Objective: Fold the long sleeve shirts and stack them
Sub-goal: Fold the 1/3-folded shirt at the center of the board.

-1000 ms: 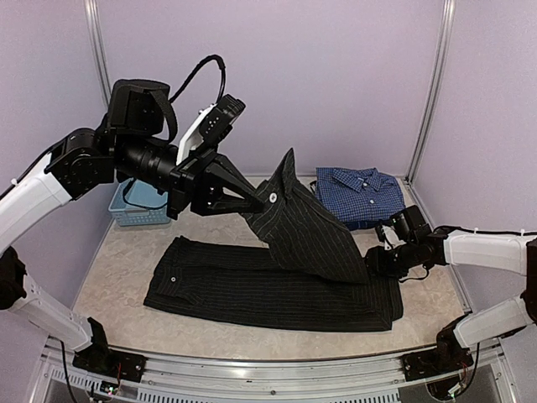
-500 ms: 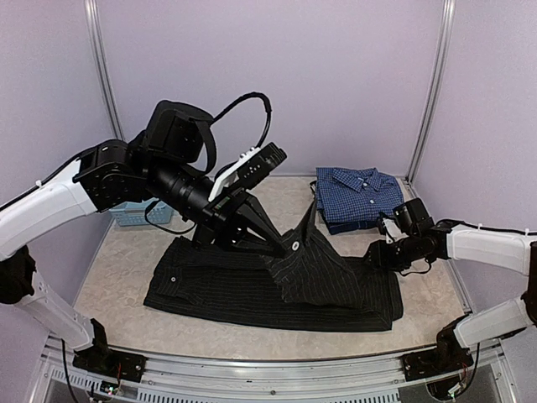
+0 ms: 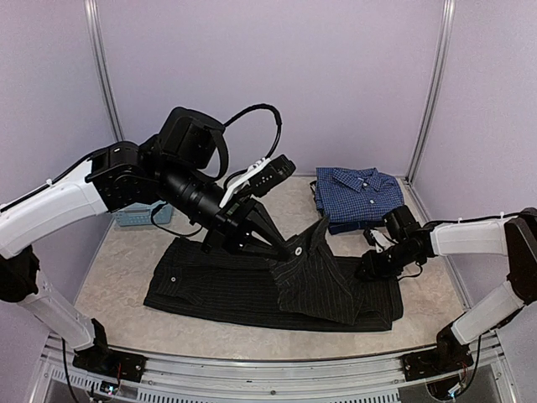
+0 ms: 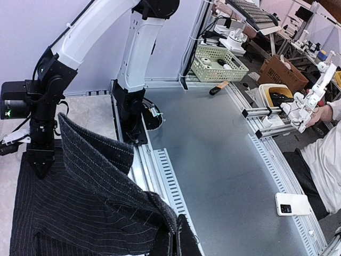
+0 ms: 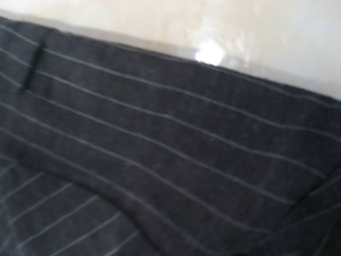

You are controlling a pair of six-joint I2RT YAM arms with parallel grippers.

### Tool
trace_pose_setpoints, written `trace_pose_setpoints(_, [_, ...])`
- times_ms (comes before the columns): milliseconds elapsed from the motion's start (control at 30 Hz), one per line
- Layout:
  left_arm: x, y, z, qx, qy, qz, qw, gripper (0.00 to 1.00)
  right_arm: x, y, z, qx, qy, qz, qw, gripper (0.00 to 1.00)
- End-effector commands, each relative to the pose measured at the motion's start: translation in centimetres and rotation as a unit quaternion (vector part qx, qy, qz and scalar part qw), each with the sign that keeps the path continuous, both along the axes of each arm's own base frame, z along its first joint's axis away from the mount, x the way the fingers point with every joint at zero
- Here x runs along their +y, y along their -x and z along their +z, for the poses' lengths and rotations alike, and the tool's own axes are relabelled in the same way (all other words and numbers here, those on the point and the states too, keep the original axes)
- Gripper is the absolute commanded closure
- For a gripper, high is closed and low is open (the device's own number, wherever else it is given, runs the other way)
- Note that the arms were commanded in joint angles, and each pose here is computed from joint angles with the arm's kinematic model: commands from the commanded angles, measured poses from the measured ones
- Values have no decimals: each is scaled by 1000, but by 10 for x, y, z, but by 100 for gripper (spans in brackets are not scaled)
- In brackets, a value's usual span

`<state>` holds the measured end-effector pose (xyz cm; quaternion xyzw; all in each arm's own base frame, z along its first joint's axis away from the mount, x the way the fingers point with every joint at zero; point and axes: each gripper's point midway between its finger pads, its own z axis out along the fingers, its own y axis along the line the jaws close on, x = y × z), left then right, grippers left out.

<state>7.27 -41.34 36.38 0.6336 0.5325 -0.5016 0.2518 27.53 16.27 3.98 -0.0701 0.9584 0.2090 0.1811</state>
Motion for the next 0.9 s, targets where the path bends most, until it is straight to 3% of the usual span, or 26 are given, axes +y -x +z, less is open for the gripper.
trace_pose_setpoints(0, [3, -20, 3, -9, 11, 30, 999, 100, -13, 3, -20, 20, 41, -13, 999, 56])
trace_pose_setpoints(233, [5, -61, -12, 3, 7, 79, 997, 100, -34, 4, -29, 25, 94, -41, 994, 54])
trace_pose_setpoints(500, [15, -122, -41, 55, -10, 149, 987, 100, -17, -7, 8, -20, 43, -26, 999, 45])
trace_pose_setpoints(867, [80, -220, -77, 153, 19, 326, 933, 100, -15, -25, 47, -58, 44, -27, 997, 39])
